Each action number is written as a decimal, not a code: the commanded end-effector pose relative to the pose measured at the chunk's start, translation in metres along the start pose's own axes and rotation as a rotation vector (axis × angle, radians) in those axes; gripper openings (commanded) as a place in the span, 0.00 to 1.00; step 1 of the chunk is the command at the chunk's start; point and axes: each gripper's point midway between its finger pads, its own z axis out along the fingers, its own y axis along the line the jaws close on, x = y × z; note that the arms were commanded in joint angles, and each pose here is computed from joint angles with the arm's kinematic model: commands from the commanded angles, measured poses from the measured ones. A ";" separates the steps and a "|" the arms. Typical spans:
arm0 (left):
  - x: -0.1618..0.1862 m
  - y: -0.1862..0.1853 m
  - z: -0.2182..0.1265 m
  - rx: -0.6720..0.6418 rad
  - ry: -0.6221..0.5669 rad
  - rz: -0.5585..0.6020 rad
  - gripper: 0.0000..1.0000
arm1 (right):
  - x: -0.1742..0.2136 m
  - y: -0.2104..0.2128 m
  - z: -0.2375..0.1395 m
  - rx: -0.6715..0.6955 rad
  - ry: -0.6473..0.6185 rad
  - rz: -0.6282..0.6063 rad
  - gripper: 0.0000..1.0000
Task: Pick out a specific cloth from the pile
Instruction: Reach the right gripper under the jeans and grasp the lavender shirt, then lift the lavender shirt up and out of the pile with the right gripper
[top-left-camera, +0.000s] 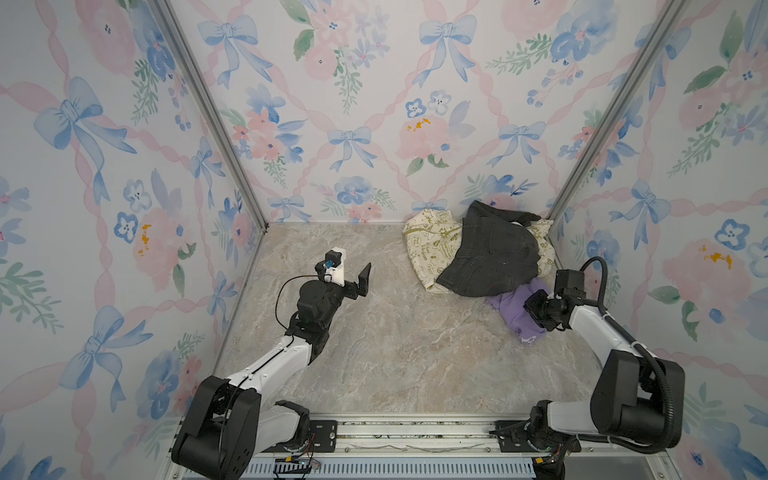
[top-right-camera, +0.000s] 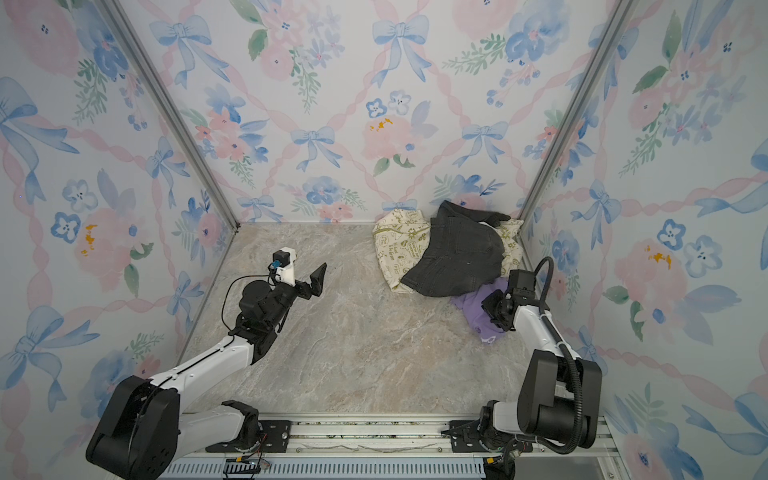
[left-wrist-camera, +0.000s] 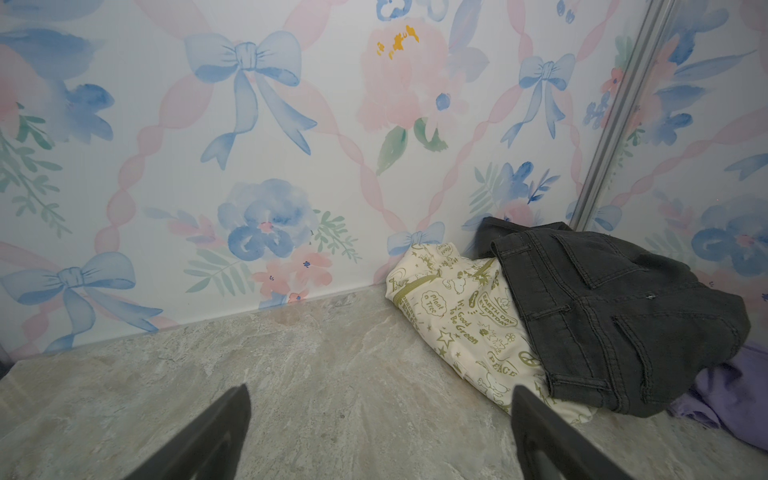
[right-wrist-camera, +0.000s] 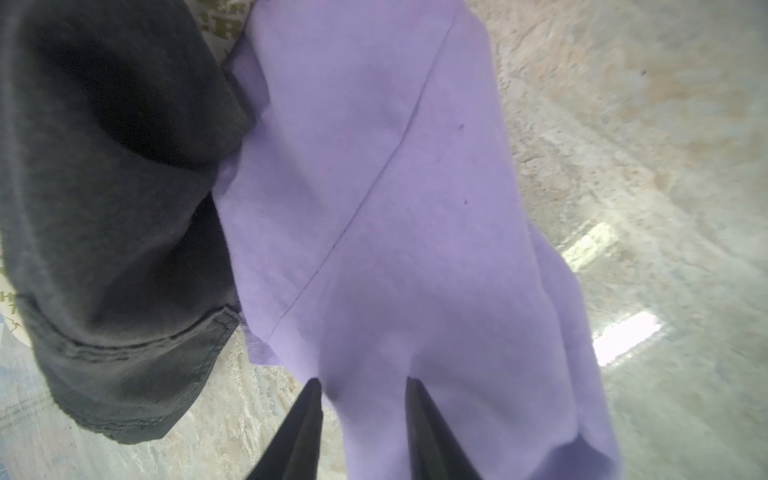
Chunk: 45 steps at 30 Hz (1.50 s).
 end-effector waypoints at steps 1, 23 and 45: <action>0.005 0.001 0.000 -0.011 0.011 0.017 0.98 | -0.002 0.003 0.000 0.007 0.024 0.023 0.34; 0.007 -0.004 0.025 0.019 0.033 0.011 0.98 | -0.027 0.036 -0.025 -0.060 -0.055 0.044 0.00; -0.008 -0.014 0.029 0.079 0.002 0.009 0.98 | -0.094 0.110 -0.102 -0.260 -0.310 -0.002 0.00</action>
